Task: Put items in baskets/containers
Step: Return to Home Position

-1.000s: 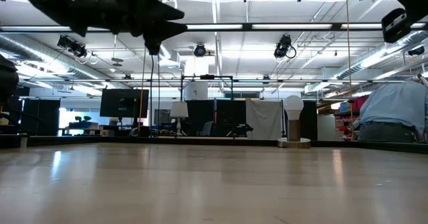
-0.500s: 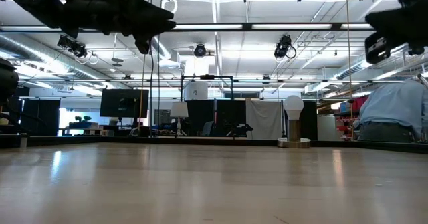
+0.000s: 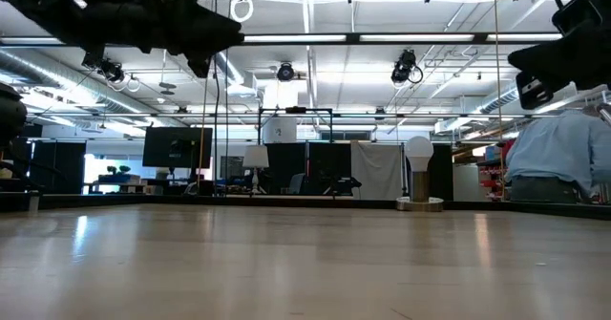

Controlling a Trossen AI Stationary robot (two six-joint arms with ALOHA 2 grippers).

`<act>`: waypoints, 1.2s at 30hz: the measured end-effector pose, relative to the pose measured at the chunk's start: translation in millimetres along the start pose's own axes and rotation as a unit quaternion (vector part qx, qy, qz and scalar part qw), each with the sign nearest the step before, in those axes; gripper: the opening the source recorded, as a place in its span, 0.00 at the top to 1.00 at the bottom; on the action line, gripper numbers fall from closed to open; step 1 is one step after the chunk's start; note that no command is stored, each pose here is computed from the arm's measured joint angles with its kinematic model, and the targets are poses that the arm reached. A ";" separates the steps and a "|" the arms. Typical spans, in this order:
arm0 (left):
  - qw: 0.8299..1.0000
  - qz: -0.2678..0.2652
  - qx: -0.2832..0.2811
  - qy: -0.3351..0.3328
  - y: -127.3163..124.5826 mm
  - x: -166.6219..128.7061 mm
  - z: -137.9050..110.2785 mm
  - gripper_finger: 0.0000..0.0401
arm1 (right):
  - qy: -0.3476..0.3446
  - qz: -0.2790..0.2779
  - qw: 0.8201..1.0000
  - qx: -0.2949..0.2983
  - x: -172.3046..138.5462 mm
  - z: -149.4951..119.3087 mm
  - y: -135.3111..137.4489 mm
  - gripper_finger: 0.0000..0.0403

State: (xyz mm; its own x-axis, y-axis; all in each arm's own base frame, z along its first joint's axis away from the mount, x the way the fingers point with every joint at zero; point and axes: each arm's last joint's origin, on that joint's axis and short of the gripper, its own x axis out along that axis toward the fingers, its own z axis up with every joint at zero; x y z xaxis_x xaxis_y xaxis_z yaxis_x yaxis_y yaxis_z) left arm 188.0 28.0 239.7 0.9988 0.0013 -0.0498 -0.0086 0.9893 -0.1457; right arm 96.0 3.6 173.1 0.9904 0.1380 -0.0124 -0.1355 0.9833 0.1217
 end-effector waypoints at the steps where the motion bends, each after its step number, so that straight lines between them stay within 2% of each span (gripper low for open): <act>1: 1.000 -0.002 0.009 -0.016 -0.6 -2.2 -1.8 0.74 | 0.004 -0.006 1.000 0.001 0.5 -0.6 -0.5 1.00; 6: 0.997 0.001 0.010 -0.072 1.2 -25.5 -25.9 0.87 | 0.022 -0.051 0.998 0.006 2.8 -4.1 -3.7 0.97; 8: 0.997 0.010 0.005 -0.080 4.1 -36.6 -35.8 0.95 | 0.027 -0.058 0.998 0.007 3.5 -5.0 -4.3 0.96; 10: 0.996 0.015 -0.001 -0.086 7.8 -46.2 -43.8 0.98 | 0.030 -0.058 0.998 0.004 3.9 -5.4 -4.4 0.94; 14: 0.994 -0.025 0.008 -0.110 13.1 -65.0 -52.1 0.99 | 0.030 -0.058 0.998 0.005 4.0 -5.5 -4.4 0.94; 16: 0.994 -0.027 0.012 -0.110 17.1 -72.6 -55.2 0.99 | 0.030 -0.058 0.998 0.005 4.0 -5.5 -4.4 0.93; 21: 0.994 -0.002 0.004 -0.110 22.6 -86.4 -55.3 0.99 | 0.030 -0.058 0.998 0.005 4.0 -5.4 -4.4 0.93; 27: 0.988 0.017 0.003 -0.152 7.6 -90.6 -52.5 0.99 | 0.030 -0.058 0.998 0.005 4.0 -5.4 -4.4 0.93; 33: 0.991 0.083 0.026 -0.106 -6.7 -86.5 -65.8 1.00 | 0.030 -0.058 0.998 0.004 4.0 -5.4 -4.4 0.93; 36: 0.991 0.078 0.047 -0.095 -13.6 -85.8 -68.3 1.00 | 0.030 -0.058 0.998 0.004 4.0 -5.4 -4.4 0.93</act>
State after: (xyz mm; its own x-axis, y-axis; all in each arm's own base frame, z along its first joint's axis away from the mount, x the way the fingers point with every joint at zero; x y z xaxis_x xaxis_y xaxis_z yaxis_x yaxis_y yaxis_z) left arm 99.1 4.5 178.5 0.9768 0.1747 0.1238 -0.1686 0.9839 -0.0585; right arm 100.4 0.4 167.1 0.9958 0.0305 -0.0859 -0.0196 0.9920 0.1246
